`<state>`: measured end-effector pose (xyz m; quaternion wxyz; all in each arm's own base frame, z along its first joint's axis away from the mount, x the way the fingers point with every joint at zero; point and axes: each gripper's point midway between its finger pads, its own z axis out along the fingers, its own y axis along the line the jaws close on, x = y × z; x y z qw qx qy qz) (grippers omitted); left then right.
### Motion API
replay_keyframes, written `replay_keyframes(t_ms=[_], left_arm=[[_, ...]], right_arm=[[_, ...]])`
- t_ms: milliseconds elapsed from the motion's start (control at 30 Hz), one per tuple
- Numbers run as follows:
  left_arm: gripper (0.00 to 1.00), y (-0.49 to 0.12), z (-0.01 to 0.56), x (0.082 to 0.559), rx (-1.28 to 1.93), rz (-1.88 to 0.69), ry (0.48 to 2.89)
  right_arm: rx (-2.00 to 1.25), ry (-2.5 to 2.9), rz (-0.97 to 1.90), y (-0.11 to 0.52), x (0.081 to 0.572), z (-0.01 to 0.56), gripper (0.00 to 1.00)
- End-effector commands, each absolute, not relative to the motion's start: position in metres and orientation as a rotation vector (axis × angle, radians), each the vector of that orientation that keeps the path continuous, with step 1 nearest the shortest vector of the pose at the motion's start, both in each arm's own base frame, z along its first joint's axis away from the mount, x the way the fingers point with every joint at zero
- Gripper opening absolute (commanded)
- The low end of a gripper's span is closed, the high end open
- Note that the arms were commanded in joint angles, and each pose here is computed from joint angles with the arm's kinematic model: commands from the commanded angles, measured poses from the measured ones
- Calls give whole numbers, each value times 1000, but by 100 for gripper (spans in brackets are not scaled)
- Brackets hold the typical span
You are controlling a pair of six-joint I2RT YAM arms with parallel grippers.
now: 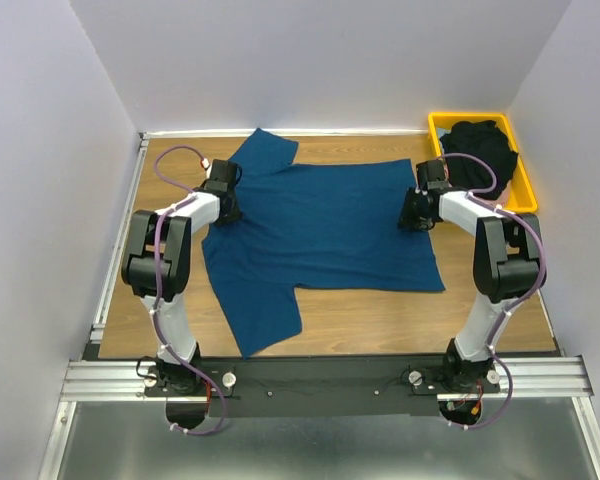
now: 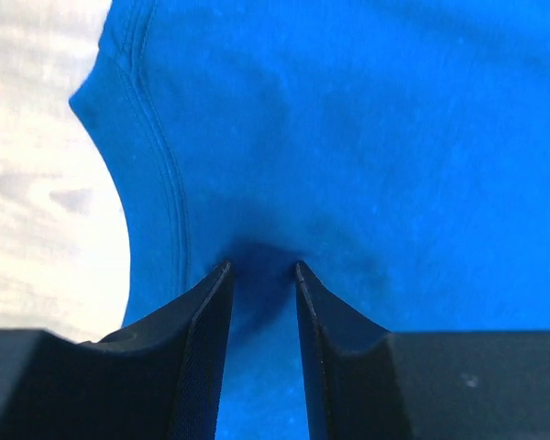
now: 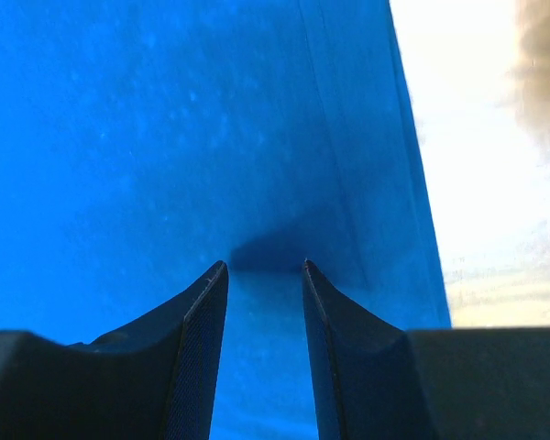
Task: Fold and stack the t-shirts
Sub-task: Flatten the tshirt out
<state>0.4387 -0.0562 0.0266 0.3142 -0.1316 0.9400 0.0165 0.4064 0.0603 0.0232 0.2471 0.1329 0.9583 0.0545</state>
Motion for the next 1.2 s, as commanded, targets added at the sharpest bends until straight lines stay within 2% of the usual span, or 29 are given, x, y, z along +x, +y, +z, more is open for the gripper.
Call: replay_keyframes(t_ms=[0, 300, 533, 600, 667, 700, 767, 800, 1033, 1167], left_arm=[[41, -43, 9, 449, -376, 111, 2500], [41, -37, 17, 493, -387, 144, 2472], [54, -29, 60, 519, -387, 164, 2369], [57, -29, 86, 514, -404, 136, 2324], [63, -26, 93, 498, -423, 141, 2318], [65, -25, 118, 491, -451, 127, 2268], [66, -22, 113, 465, -465, 132, 2289], [67, -21, 130, 453, -470, 115, 2259], [67, -22, 94, 352, -502, 79, 2392], [66, -21, 76, 323, -516, 66, 2418]], right_arm=[[359, 2607, 68, 54, 424, 7, 45], [345, 2594, -28, 45, 462, -12, 46], [305, 2536, 41, 53, 481, 23, 49], [294, 2503, 62, 55, 480, 45, 55], [289, 2505, 83, 56, 469, 55, 60], [297, 2500, 93, 57, 459, 65, 62], [312, 2490, 102, 56, 446, 76, 67], [319, 2493, 111, 55, 437, 79, 68], [380, 2472, 103, 45, 370, 98, 72], [403, 2443, 66, 35, 344, 102, 72]])
